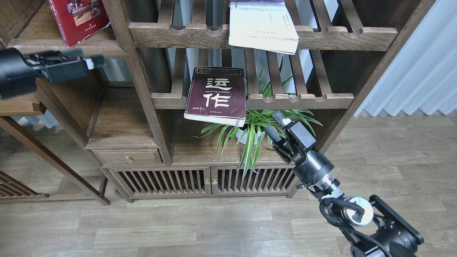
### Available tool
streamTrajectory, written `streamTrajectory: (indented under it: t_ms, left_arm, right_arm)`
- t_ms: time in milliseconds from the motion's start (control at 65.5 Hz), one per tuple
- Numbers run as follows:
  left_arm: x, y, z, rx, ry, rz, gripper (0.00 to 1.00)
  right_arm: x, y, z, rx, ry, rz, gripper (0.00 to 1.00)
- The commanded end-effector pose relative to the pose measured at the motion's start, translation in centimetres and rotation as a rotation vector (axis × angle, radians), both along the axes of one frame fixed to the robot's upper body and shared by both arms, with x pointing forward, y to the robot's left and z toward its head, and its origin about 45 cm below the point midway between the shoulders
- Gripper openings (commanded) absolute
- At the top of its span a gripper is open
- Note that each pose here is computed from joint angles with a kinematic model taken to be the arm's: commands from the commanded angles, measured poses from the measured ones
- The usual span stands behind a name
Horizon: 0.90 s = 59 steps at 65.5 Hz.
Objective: Organize books on shelf
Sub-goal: 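Raise the right gripper to the white book on the top shelf and grasp it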
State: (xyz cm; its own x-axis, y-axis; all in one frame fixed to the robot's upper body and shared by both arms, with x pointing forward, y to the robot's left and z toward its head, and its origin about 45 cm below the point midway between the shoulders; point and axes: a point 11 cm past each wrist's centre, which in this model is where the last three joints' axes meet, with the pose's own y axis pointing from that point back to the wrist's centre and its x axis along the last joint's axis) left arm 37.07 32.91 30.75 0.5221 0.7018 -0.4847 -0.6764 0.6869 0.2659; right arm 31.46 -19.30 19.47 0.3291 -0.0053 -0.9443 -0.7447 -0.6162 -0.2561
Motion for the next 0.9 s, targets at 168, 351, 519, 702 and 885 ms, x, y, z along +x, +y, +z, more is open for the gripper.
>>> streamTrajectory:
  t_ms: [168, 351, 519, 702, 885]
  left_arm:
    - [-2.7, -0.1, -4.8, -0.182, 0.061, 0.042, 0.99]
    - [-3.2, 0.0, -5.9, -0.242, 0.062, 0.072, 0.99]
    - [-3.1, 0.0, -5.8, -0.254, 0.056, 0.081, 0.99]
    - [-3.0, 0.1, -5.7, -0.256, 0.051, 0.084, 0.99]
    - [-3.0, 0.1, -5.7, -0.256, 0.051, 0.084, 0.99]
  right_arm:
    - [3.2, 1.4, 5.3, -0.004, -0.150, 0.040, 0.93]
    - [5.5, 2.2, 7.7, -0.054, -0.143, 0.039, 0.92]
    - [7.2, 3.2, 8.5, -0.106, -0.074, 0.025, 0.89]
    - [9.2, 2.7, 9.5, -0.130, -0.029, -0.059, 0.82]
    - [9.7, 1.1, 10.4, -0.058, -0.054, -0.115, 0.35]
